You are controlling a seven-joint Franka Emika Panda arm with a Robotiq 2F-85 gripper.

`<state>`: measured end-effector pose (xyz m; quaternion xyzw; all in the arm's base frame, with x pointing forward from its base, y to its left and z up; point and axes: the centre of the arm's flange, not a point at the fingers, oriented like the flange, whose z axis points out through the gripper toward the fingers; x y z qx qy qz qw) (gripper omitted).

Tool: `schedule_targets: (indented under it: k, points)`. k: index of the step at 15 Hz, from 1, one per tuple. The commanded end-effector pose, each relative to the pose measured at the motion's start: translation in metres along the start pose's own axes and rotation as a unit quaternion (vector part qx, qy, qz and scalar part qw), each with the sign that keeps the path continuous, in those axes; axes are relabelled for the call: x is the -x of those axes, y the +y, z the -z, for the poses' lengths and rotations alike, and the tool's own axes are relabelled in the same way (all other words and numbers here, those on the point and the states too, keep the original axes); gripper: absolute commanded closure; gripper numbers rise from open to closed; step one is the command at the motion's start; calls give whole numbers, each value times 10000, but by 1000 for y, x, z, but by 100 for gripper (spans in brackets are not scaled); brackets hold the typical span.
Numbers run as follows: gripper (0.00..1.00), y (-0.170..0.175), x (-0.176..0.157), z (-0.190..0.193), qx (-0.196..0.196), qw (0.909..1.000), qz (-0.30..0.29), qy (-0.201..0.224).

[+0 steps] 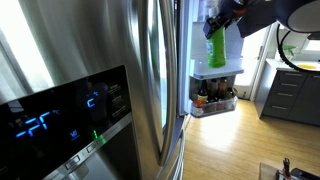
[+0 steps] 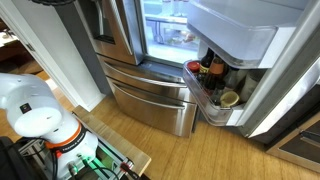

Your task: Remove the green bottle from the shelf on the fridge door

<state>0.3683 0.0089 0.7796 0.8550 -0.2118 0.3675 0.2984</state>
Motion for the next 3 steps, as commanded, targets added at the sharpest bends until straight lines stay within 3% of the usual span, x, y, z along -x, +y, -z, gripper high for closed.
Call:
schedule_targets:
  k: [1,3]
  points:
    - [31,0,0,0,0,10000,0,0]
    - [31,0,0,0,0,10000,0,0]
